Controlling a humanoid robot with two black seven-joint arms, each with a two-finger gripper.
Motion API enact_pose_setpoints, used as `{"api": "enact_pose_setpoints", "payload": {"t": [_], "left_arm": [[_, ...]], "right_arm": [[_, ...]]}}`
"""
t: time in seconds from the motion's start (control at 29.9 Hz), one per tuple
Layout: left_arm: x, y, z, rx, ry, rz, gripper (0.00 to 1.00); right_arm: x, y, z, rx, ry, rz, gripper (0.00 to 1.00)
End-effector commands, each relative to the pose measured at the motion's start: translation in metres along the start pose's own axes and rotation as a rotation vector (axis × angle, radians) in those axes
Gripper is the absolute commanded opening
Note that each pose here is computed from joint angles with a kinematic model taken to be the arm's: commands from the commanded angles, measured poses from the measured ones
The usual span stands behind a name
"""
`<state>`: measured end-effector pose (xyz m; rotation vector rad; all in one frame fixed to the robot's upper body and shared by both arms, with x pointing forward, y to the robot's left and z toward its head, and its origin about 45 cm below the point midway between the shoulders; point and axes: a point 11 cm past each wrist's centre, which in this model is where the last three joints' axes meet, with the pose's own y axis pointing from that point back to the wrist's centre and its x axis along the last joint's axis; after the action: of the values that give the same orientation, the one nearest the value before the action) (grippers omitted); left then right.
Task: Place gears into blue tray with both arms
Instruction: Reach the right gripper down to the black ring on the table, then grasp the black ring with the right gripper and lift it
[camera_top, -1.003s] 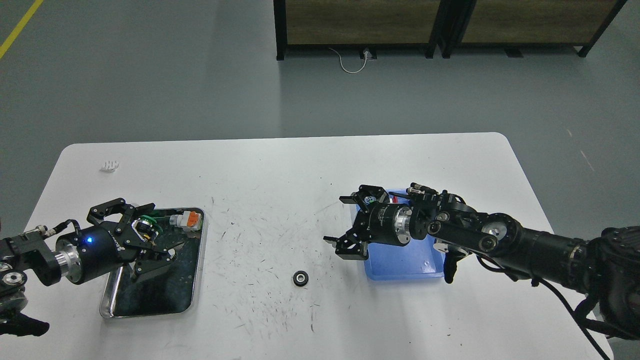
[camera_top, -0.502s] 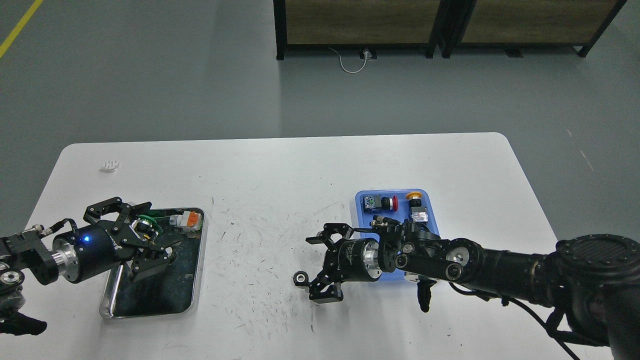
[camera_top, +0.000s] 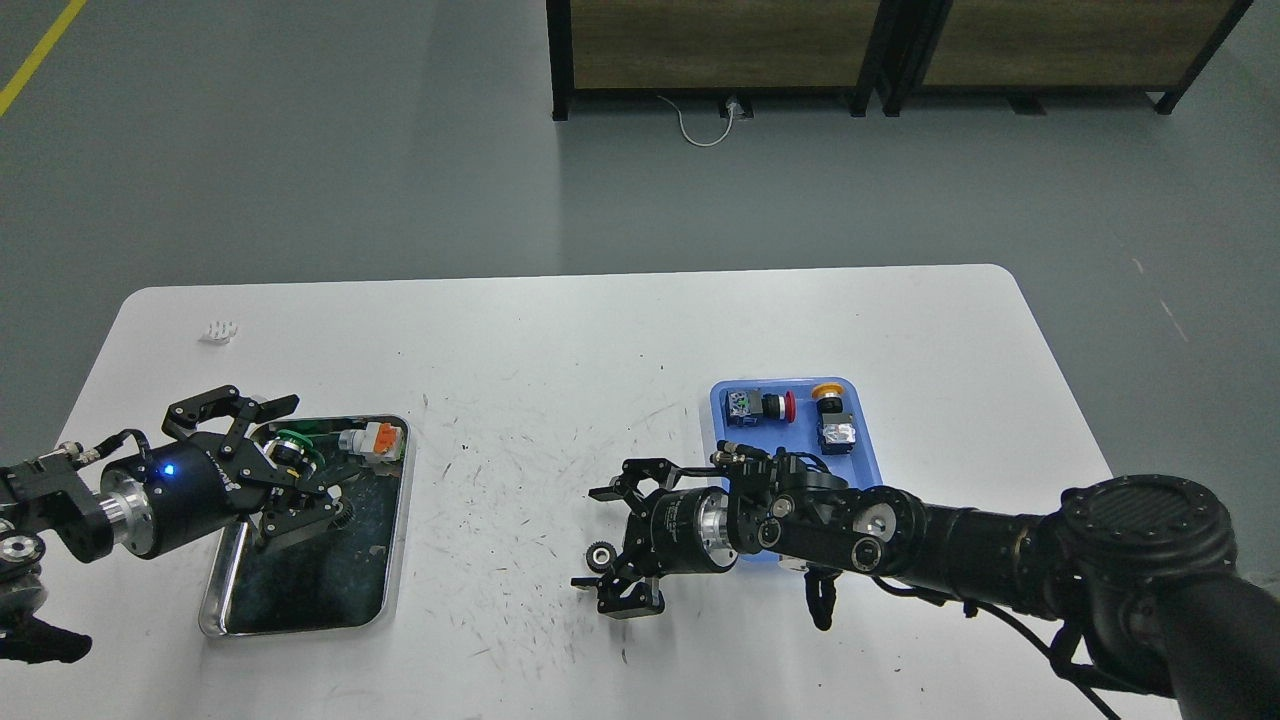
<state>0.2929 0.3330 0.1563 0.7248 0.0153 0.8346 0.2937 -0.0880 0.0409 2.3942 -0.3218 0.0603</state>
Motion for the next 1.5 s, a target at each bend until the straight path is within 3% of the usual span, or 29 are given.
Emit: {"api": "enact_pose_setpoints", "payload": {"t": [0.0, 0.5, 1.47], "left_arm": [[0.001, 0.001, -0.001, 0.003, 0.0, 0.002, 0.98], [0.004, 0.004, -0.003, 0.008, -0.003, 0.01, 0.98], [0.004, 0.005, -0.006, 0.02, -0.013, 0.008, 0.98]], "right_arm": [[-0.005, -0.003, 0.004, -0.006, -0.013, -0.013, 0.92], [-0.005, 0.0, 0.008, -0.017, -0.02, -0.025, 0.68], [-0.007, 0.006, 0.024, -0.054, -0.001, -0.043, 0.42]]}}
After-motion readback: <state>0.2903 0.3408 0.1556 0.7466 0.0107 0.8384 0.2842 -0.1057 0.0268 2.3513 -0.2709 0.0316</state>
